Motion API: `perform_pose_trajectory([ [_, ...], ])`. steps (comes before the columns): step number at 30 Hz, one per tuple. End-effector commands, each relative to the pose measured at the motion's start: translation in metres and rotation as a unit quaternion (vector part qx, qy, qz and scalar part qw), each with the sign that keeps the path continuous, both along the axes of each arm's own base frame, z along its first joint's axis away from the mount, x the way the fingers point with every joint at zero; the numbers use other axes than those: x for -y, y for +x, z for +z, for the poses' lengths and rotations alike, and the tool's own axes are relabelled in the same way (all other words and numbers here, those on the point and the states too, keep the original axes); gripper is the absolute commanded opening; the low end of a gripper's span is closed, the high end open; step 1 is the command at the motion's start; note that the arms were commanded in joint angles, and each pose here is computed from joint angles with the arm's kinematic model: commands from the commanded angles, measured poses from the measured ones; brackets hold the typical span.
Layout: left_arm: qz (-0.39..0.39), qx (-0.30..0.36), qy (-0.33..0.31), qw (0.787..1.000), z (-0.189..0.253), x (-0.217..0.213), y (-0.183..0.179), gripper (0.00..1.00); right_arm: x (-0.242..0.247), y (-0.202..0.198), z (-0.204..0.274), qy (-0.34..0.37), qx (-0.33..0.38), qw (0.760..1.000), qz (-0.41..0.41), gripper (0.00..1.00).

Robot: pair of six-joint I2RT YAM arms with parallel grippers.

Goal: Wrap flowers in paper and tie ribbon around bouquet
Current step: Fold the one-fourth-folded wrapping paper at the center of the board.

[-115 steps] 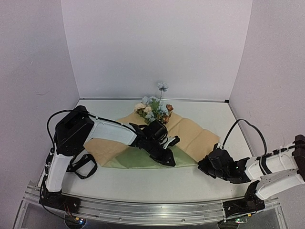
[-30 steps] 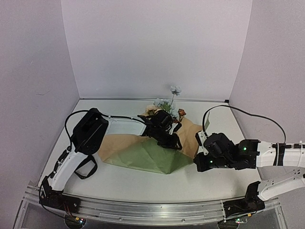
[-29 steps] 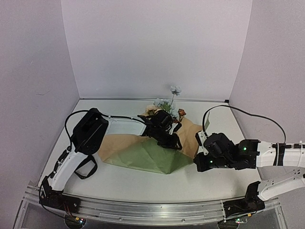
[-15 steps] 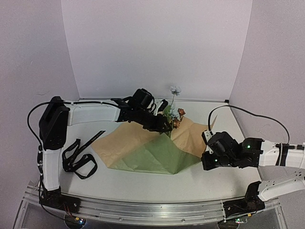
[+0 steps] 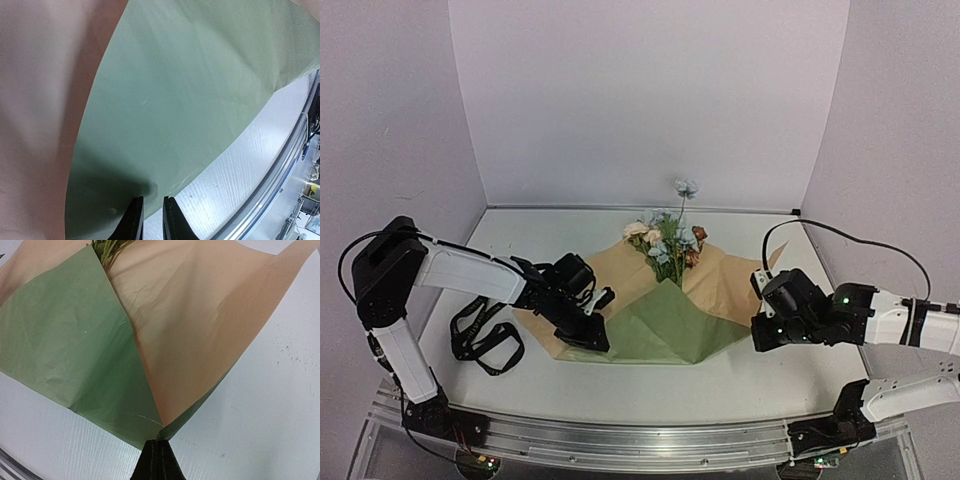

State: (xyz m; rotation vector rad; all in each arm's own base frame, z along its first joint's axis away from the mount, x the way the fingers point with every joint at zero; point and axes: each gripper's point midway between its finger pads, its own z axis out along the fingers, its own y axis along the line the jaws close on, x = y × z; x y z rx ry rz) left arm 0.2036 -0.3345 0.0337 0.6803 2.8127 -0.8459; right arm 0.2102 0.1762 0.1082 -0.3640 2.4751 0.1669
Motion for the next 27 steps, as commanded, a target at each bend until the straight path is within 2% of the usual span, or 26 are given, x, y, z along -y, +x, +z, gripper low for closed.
perform_pose_trajectory([
  [1,0.005,0.031,0.007,0.999,-0.003,0.003,0.014,0.13,-0.009,0.007,0.023,0.008,0.014,1.000,0.017,0.00],
  [8,0.008,0.027,0.008,1.000,-0.015,0.007,0.018,0.11,-0.041,0.009,0.039,0.047,-0.011,0.998,0.046,0.00],
  [15,0.011,0.025,0.003,1.000,-0.018,0.006,0.016,0.11,-0.109,0.024,0.046,0.133,-0.052,0.988,0.059,0.00],
  [27,0.009,0.023,-0.033,0.999,-0.001,0.007,0.010,0.12,-0.208,0.057,-0.002,0.242,-0.139,0.959,0.049,0.00],
])
